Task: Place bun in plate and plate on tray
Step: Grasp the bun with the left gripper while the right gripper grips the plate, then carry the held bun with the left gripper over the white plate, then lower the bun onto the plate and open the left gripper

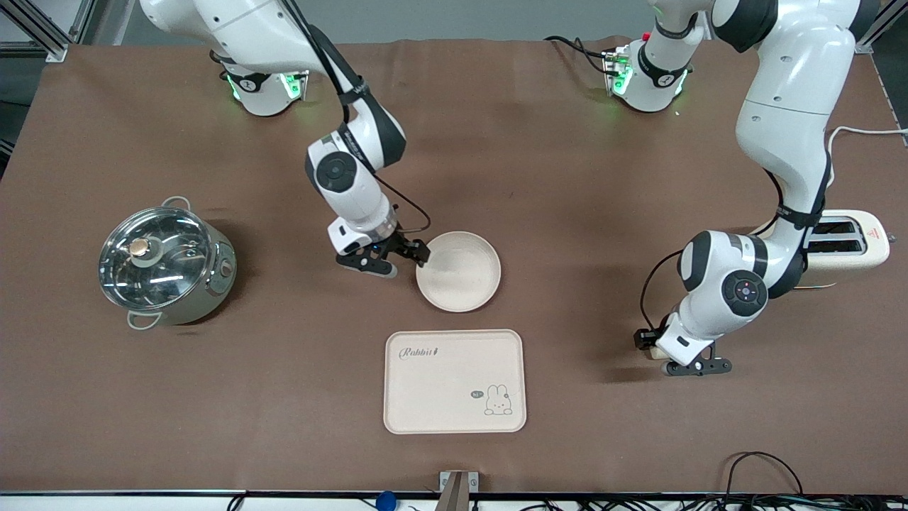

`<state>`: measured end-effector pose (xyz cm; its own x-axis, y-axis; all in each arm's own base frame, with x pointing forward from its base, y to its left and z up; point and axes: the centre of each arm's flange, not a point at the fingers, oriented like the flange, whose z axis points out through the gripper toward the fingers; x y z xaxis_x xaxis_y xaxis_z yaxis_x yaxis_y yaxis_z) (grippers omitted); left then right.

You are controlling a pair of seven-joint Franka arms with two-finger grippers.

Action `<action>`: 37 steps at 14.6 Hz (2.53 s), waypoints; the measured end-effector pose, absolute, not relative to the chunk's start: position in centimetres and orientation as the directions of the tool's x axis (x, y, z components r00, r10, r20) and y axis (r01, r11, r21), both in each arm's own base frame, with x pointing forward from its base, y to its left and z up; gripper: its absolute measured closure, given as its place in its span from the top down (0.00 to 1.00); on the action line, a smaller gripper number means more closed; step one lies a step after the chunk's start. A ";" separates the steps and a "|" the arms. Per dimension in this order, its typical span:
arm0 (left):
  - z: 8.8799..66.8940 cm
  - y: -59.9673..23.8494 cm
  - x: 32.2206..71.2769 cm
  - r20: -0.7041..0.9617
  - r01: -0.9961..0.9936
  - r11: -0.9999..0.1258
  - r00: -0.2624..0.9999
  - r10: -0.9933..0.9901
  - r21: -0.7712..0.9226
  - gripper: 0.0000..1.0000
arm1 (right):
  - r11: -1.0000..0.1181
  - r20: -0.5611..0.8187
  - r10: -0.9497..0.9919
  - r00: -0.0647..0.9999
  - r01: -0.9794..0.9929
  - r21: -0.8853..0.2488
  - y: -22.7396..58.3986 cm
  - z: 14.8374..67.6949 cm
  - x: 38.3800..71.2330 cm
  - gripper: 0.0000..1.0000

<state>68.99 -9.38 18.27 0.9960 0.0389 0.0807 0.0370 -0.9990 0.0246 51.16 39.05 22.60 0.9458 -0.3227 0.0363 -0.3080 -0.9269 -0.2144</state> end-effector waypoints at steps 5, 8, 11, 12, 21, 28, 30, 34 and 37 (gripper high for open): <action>20.2 -13.1 69.0 0.070 0.115 -0.992 0.990 0.119 0.060 0.36 | -0.936 0.033 -0.305 0.952 -0.292 -0.198 41.1 19.7 51.5 0.97; 23.4 -21.4 66.8 0.001 0.210 -0.974 0.977 0.211 0.089 0.35 | -0.945 0.045 -0.284 0.958 -0.271 -0.183 41.1 19.3 51.5 0.81; 25.7 -29.9 63.2 -0.043 0.303 -0.948 0.953 0.301 0.093 0.35 | -0.946 0.047 -0.281 0.958 -0.269 -0.182 41.1 19.4 51.6 0.69; 25.9 -32.6 61.8 -0.052 0.333 -0.938 0.943 0.330 0.094 0.35 | -0.946 0.047 -0.281 0.958 -0.269 -0.181 41.0 19.4 51.6 0.56; 22.9 -47.4 52.4 -0.114 0.493 -0.868 0.867 0.486 0.052 0.39 | -0.947 0.045 -0.280 0.959 -0.269 -0.177 41.0 19.1 51.6 0.30; 20.6 -48.2 52.6 -0.129 0.522 -0.851 0.849 0.512 0.061 0.58 | -0.949 0.058 -0.271 0.961 -0.256 -0.183 41.2 19.7 51.7 0.05; 21.7 -48.2 53.5 -0.119 0.530 -0.844 0.846 0.519 0.085 0.69 | -0.950 0.060 -0.268 0.962 -0.253 -0.182 41.2 19.7 51.7 0.05; 28.7 -45.4 58.1 -0.055 0.557 -0.813 0.829 0.557 0.168 1.00 | -0.950 0.062 -0.269 0.961 -0.254 -0.183 41.2 19.7 51.7 0.05; 36.1 -39.9 61.3 0.029 0.482 -0.860 0.870 0.493 0.171 1.00 | -0.943 0.078 -0.282 0.956 -0.262 -0.205 41.3 21.5 52.4 0.05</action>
